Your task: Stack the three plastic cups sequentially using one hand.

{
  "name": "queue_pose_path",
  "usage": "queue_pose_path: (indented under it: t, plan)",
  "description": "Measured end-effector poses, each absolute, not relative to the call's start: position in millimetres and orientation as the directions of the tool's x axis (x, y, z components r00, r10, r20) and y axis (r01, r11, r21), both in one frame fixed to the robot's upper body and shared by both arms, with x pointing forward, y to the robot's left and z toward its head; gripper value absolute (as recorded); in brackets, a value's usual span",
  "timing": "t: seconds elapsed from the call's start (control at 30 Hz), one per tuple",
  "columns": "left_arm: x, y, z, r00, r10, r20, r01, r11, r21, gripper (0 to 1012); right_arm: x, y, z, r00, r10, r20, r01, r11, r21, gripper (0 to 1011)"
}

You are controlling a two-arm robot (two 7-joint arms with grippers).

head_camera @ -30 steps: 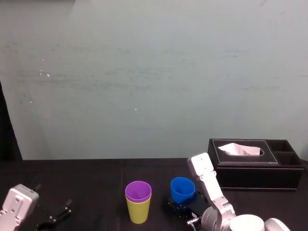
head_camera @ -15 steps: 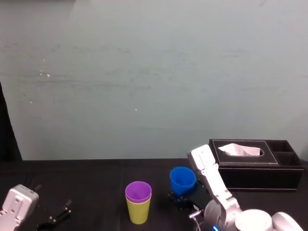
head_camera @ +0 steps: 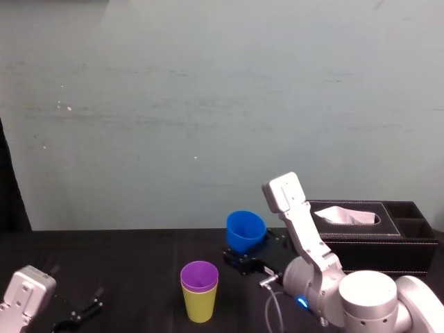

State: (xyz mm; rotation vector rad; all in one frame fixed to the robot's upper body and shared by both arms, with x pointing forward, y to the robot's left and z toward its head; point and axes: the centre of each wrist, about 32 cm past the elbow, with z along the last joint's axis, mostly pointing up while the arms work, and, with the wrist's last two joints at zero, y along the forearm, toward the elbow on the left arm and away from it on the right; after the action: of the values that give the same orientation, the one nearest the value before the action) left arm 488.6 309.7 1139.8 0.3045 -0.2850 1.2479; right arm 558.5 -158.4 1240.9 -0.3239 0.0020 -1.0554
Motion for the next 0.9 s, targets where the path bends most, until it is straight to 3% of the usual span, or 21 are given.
queue_pose_path:
  t: [0.37,0.9]
  plan:
    - [488.6,309.7,1139.8,0.292,0.880,0.374,-0.955,0.287,0.070,1000,561.6,-138.2,1256.7,0.547,-0.822,0.162,0.827,0.499,-0.259,717]
    - [488.6,309.7,1139.8,0.292,0.880,0.374,-0.955,0.287,0.070,1000,561.8,-124.9,1247.4,0.589,-0.793,0.153,0.790,0.526,-0.314,717]
